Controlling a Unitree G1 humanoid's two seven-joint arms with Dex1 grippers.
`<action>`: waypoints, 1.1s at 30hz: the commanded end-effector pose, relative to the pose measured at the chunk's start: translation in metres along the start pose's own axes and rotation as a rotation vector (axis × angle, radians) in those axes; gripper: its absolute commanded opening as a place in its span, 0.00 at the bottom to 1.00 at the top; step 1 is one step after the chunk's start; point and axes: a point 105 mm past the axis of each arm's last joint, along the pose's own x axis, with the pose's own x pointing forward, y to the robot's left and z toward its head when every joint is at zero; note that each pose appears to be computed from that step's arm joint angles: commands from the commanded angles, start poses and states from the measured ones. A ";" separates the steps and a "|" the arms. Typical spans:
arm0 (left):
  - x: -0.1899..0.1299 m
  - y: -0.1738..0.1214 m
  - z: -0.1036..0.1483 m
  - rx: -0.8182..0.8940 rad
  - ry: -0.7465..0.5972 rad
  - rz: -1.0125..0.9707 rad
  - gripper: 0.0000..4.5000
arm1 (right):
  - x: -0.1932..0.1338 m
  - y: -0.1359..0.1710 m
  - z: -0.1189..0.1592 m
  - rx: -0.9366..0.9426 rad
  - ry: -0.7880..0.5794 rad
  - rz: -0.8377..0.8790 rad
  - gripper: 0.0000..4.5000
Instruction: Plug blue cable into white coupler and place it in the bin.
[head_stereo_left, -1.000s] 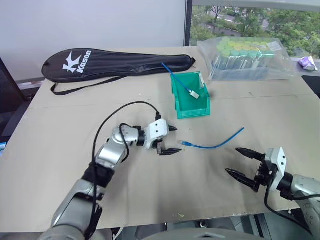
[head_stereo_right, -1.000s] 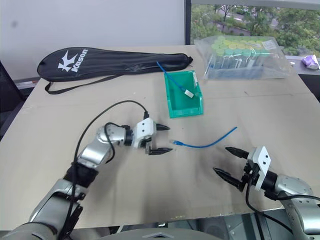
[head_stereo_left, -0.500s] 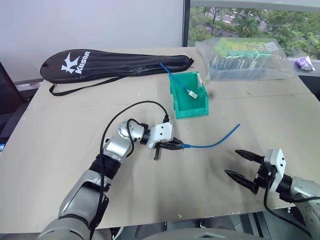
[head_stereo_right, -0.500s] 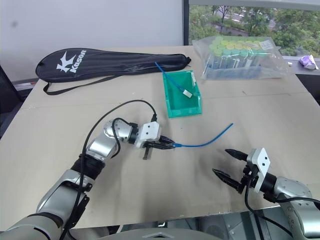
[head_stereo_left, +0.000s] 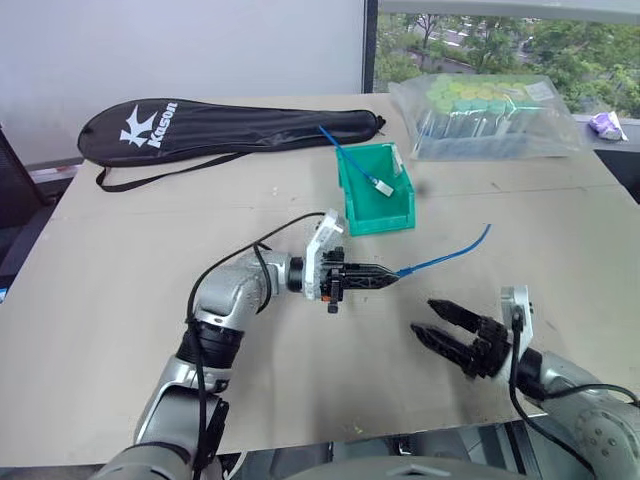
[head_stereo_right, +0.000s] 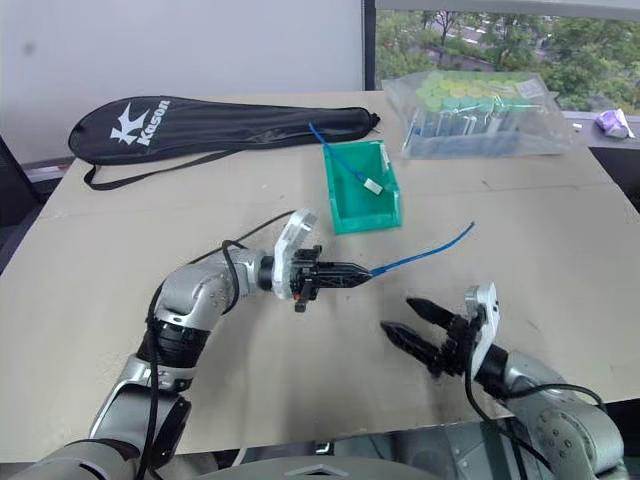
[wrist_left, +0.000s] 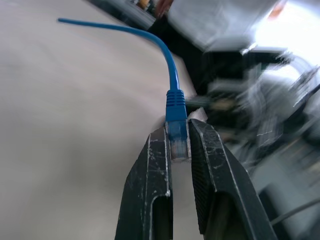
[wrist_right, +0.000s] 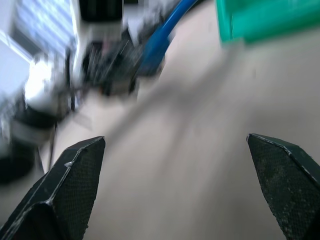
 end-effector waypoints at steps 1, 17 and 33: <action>0.000 -0.012 0.013 -0.058 -0.086 -0.033 0.02 | 0.008 0.004 0.027 0.047 -0.139 0.018 1.00; 0.008 -0.007 0.015 -0.073 -0.105 0.005 0.00 | 0.023 0.023 0.038 0.115 -0.197 0.117 0.79; 0.011 -0.002 0.003 -0.021 -0.069 0.036 0.34 | 0.020 0.025 0.041 0.106 -0.197 0.145 0.00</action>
